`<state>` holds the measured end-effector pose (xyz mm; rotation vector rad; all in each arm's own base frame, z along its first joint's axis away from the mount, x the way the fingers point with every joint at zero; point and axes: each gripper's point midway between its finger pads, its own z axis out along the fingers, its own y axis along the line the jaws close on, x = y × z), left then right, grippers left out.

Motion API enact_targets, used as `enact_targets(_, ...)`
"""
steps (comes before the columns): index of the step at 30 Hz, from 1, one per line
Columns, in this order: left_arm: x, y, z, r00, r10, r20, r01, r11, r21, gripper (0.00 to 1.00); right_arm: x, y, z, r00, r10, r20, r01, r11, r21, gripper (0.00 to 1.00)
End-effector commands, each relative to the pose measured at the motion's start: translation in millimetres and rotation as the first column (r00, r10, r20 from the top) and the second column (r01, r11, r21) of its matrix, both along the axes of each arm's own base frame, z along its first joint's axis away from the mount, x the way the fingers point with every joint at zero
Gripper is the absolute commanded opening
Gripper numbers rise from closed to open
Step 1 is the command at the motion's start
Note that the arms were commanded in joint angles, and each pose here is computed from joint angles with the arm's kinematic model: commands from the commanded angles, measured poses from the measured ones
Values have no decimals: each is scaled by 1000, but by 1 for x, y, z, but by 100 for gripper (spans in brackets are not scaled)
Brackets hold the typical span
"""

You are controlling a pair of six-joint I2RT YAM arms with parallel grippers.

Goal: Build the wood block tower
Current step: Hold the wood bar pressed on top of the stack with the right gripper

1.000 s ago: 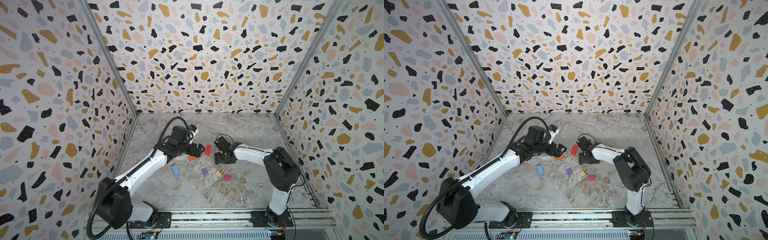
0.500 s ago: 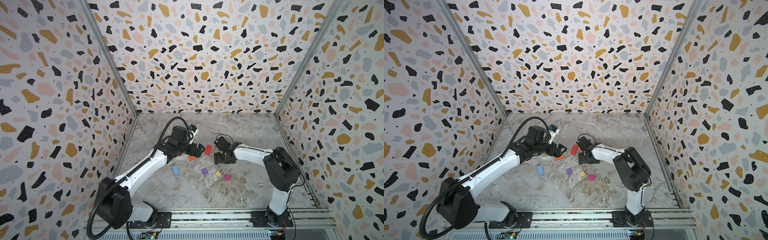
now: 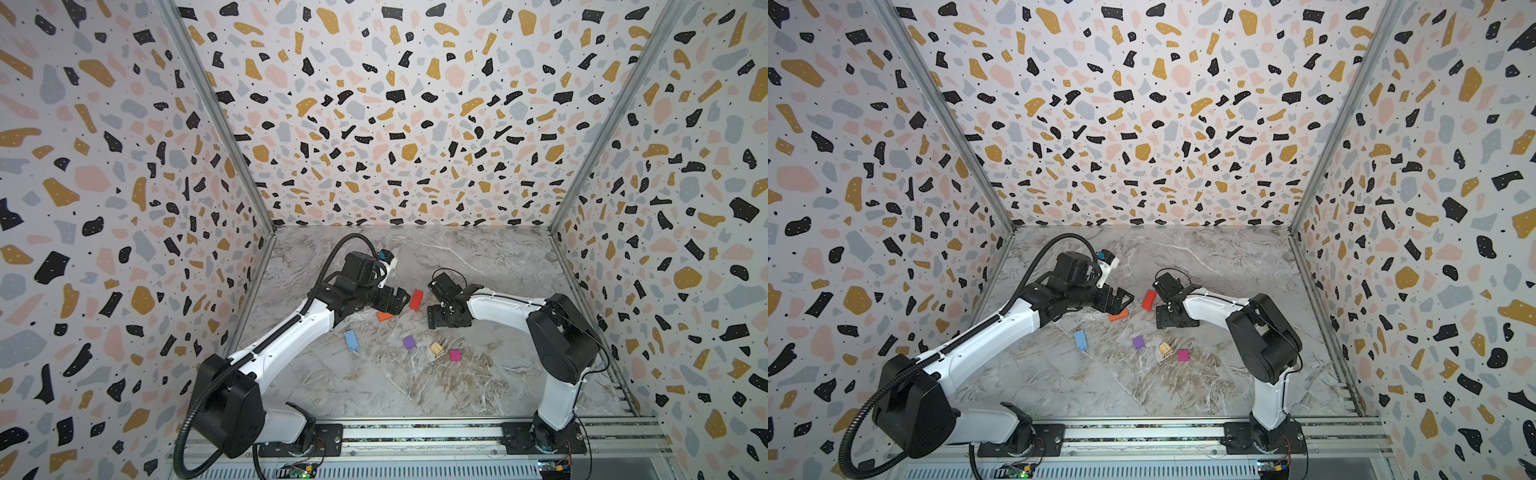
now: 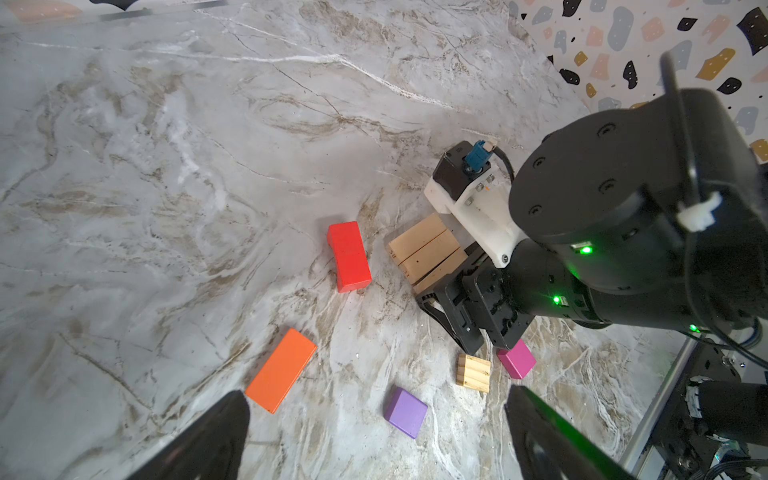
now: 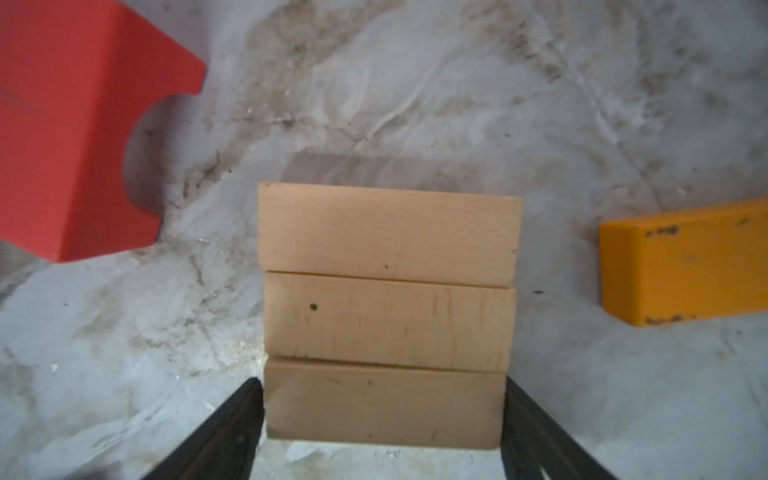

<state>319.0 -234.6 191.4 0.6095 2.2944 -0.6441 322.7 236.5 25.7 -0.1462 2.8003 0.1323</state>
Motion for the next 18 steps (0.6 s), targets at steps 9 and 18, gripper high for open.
enact_targets(9, 2, -1, 1, 1000, -10, 13, 10, 1000, -12, 97, 2, 1, 9, 1000, -12, 8, 12, 1000, 12, 81)
enact_targets(18, 2, -1, 1, 1000, -12, 12, 12, 1000, -13, 97, 3, 3, 11, 1000, -16, 13, 16, 1000, 21, 81)
